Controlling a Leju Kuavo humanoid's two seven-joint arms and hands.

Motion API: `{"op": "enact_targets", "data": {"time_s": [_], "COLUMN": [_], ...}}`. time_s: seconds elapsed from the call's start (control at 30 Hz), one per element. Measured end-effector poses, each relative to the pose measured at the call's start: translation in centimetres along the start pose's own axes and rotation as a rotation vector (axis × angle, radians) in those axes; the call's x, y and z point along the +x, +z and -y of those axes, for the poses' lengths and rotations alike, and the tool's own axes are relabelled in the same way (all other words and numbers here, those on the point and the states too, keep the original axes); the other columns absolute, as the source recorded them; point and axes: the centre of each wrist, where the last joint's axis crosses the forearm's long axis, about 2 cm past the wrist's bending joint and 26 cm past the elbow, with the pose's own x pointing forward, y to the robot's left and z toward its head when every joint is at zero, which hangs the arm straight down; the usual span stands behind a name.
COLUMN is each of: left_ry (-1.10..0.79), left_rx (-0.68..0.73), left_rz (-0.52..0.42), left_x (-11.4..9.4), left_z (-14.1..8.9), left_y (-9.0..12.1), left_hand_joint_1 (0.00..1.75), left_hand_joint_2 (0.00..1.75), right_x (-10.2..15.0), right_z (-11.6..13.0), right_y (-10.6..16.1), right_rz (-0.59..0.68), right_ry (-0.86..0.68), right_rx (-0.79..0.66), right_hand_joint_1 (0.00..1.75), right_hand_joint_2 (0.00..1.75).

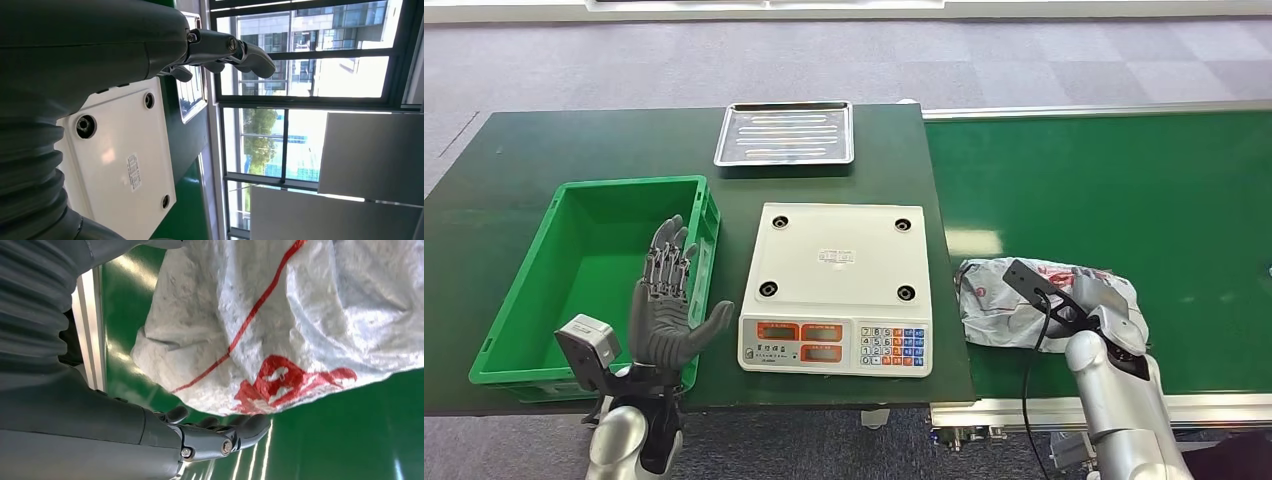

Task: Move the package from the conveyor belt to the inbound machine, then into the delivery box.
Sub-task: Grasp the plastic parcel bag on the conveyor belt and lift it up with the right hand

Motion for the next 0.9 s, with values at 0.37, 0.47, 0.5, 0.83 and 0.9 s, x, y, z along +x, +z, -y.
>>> {"op": "enact_targets", "data": {"time_s": [0.37,0.47,0.5,0.83,0.9], "left_ry": [-0.035,-0.044,-0.046,-0.073,-0.079], "left_rx": [0.023,0.026,0.026,0.057,0.065], "left_rz": [0.024,0.035,0.038,0.056,0.058], "left_x": [1.4,1.9,2.0,3.2,3.3], "left_z": [-0.7,-0.7,-0.7,-1.3,-1.5], "left_y": [0.3,0.3,0.3,0.8,0.9], "left_hand_joint_1": [0.0,0.0,0.0,0.0,0.0], "left_hand_joint_2": [1.75,1.75,1.75,1.75,1.75], "right_x": [2.3,3.4,3.7,5.4,5.7], "right_z": [-3.7,-4.9,-5.3,-7.2,-7.2], "right_y": [2.4,3.3,3.6,6.3,6.7], "right_rz": [0.079,0.105,0.111,0.166,0.171], "right_ry": [-0.082,-0.085,-0.088,-0.112,-0.113], "right_rx": [0.037,0.054,0.061,0.053,0.044], "right_hand_joint_1": [0.0,0.86,1.29,1.75,1.75], "right_hand_joint_2": [1.75,1.75,1.75,1.75,1.75]}}
